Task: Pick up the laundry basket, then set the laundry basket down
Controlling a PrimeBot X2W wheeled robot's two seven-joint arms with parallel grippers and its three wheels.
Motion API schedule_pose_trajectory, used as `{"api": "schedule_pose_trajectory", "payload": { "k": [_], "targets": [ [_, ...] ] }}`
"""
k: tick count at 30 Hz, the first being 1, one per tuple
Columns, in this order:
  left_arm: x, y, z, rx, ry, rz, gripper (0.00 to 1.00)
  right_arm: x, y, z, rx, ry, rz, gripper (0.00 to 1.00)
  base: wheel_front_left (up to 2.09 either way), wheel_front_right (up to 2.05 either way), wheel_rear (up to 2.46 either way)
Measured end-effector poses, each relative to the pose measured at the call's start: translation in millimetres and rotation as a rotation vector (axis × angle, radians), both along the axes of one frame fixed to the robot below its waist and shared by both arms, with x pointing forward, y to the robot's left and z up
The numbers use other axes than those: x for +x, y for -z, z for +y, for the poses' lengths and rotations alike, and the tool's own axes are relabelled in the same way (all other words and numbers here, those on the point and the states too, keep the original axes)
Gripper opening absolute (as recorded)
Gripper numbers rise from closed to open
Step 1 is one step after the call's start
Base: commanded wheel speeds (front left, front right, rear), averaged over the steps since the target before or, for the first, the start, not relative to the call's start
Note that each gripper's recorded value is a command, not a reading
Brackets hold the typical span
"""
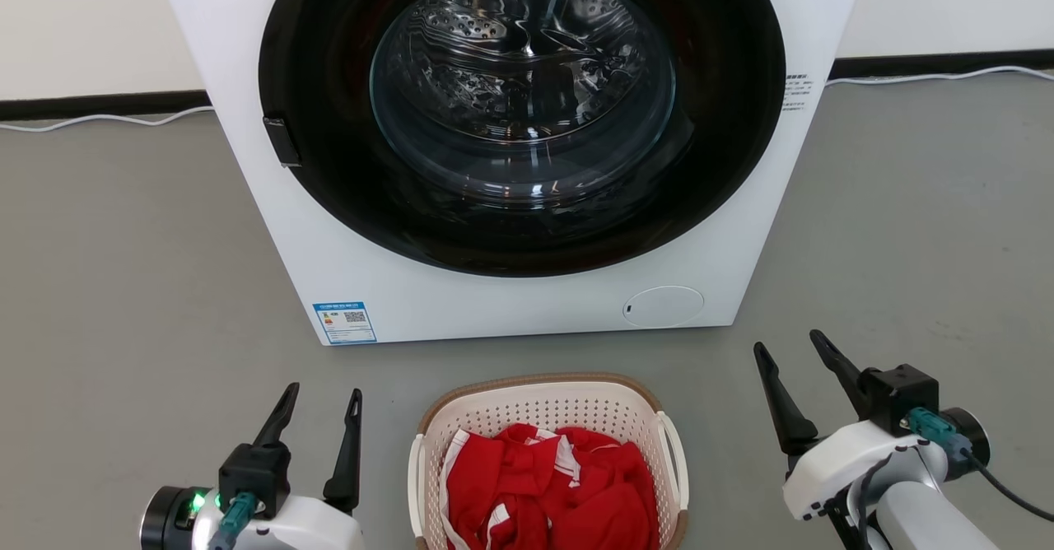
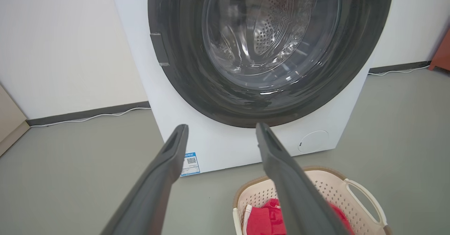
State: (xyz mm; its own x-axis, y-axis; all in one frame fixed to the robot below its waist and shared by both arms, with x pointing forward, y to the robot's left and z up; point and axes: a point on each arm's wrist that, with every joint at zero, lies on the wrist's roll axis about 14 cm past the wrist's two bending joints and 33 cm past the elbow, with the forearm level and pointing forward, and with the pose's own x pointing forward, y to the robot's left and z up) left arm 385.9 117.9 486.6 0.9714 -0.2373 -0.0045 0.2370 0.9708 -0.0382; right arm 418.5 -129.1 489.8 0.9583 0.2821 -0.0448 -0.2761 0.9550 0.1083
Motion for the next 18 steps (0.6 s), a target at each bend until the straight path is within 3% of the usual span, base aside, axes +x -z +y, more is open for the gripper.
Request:
{"api": "schedule_pose_trajectory", "payload": {
  "k": [5,18],
  "targets": [
    [3,-4,-1,0.031,0.001,-0.026,1.0,3,-2,-3,-0.045,-0.001,-0.021,1.0,0.0,0.0,0.0],
    [4,11,28,-0.072,-0.124,0.039,1.0,11,-6,-29,-0.003,0.119,-0.028,1.0,0.0,0.0,0.0]
  ]
}}
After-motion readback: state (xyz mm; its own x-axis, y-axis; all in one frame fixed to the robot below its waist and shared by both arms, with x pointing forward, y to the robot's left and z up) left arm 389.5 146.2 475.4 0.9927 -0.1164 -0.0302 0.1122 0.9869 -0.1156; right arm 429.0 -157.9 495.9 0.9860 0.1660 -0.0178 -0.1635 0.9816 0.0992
